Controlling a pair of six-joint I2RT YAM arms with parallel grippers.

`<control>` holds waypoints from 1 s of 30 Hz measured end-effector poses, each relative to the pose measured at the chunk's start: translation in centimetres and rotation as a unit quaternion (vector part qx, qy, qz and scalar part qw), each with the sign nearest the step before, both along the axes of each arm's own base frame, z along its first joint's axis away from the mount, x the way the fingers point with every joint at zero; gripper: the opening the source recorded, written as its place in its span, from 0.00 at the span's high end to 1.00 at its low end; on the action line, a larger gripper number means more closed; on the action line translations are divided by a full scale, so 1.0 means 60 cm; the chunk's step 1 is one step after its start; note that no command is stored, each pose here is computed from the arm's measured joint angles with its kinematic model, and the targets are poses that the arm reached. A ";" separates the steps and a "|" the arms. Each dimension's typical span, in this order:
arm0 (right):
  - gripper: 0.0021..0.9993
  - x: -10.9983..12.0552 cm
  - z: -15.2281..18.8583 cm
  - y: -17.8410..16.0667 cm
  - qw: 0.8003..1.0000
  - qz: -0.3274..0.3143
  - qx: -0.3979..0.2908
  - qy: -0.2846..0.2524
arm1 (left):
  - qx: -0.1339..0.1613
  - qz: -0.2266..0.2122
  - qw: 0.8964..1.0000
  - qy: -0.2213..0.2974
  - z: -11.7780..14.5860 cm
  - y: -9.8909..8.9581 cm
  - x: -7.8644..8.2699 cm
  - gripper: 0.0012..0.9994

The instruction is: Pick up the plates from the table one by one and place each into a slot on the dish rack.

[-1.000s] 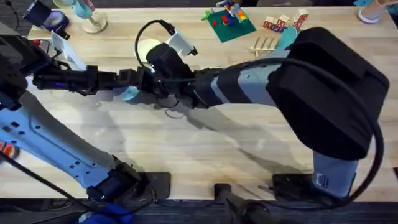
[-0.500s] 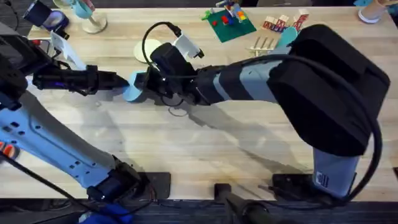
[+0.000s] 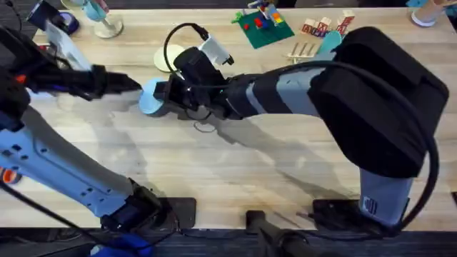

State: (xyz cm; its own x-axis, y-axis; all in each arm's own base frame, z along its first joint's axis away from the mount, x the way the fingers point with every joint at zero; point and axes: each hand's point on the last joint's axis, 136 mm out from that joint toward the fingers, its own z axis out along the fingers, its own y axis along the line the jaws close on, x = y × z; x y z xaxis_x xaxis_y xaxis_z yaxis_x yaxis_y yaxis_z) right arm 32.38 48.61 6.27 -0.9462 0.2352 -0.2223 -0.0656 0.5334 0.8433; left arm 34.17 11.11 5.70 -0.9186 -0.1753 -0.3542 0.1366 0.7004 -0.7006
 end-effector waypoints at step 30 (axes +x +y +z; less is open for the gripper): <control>0.97 0.114 0.148 -0.178 0.984 0.098 -0.129 -0.069 | 0.296 0.043 0.952 -0.073 0.237 0.015 0.001 0.02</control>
State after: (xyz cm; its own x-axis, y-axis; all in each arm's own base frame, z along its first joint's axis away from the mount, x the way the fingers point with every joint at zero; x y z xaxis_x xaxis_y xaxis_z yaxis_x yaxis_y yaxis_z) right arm 39.24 37.92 15.18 -0.9245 -0.0303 -0.3800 -0.2928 0.6948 0.6569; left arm 34.22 12.02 19.92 -0.8436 0.0224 -0.5365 0.1269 0.9791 -0.1587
